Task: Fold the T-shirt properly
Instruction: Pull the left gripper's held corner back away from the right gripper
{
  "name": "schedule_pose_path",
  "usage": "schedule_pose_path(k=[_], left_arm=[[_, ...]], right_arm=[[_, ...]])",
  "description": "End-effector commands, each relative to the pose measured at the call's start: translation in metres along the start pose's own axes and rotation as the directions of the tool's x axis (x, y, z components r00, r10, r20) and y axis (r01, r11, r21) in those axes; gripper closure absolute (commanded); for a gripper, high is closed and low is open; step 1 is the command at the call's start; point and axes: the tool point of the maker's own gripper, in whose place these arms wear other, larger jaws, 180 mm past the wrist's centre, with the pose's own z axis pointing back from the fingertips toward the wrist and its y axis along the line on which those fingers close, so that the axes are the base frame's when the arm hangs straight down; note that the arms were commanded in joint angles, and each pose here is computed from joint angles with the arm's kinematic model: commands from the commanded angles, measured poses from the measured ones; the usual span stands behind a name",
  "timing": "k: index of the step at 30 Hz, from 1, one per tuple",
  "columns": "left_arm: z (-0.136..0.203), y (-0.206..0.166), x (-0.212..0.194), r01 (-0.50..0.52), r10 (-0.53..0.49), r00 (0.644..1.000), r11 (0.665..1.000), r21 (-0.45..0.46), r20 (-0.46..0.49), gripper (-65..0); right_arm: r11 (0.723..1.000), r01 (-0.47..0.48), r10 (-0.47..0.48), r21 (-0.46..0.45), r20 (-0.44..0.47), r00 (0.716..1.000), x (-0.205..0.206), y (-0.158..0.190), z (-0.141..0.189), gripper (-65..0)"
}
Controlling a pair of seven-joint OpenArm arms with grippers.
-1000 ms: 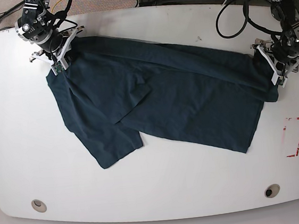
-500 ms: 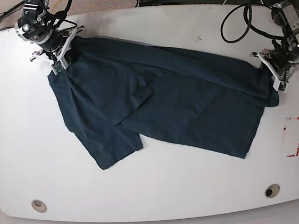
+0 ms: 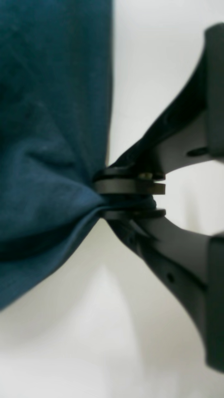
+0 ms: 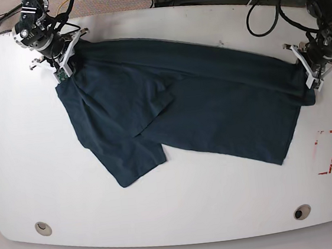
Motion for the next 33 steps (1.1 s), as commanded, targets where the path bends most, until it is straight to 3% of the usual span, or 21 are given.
schedule_pose_path(k=[1,6,18,23,31,33], left_arm=[[0.012,0.01,-0.013,0.05,-0.046,0.997,0.997,0.051,-0.066,-2.8],[0.028,0.012,-0.025,0.068,-0.061,0.995,0.994,0.083,-0.084,-2.9],[0.078,0.028,-0.055,0.115,-0.069,0.971,0.974,0.195,-0.23,-3.1],[0.093,0.031,-0.066,0.095,-0.032,0.965,0.967,0.235,-0.26,-3.1],[0.106,0.035,-0.087,0.088,0.0,0.945,0.962,0.257,-0.326,-3.6],[0.107,0.033,-0.092,0.091,-0.001,0.941,0.964,0.251,-0.339,-6.7]], right_arm=[[0.999,-0.029,0.029,-0.038,0.001,1.0,0.003,-0.015,0.006,0.0],[0.997,-0.053,0.053,-0.05,-0.008,0.999,0.004,-0.024,0.009,0.0],[0.996,-0.065,0.062,-0.061,-0.049,0.997,-0.005,-0.042,0.005,0.0],[0.996,-0.06,0.057,-0.062,-0.05,0.997,-0.005,-0.044,0.003,0.0],[0.996,-0.062,0.059,-0.061,-0.05,0.997,-0.005,-0.044,0.004,0.0],[0.996,-0.062,0.058,-0.061,-0.052,0.997,-0.006,-0.044,0.004,0.0]])
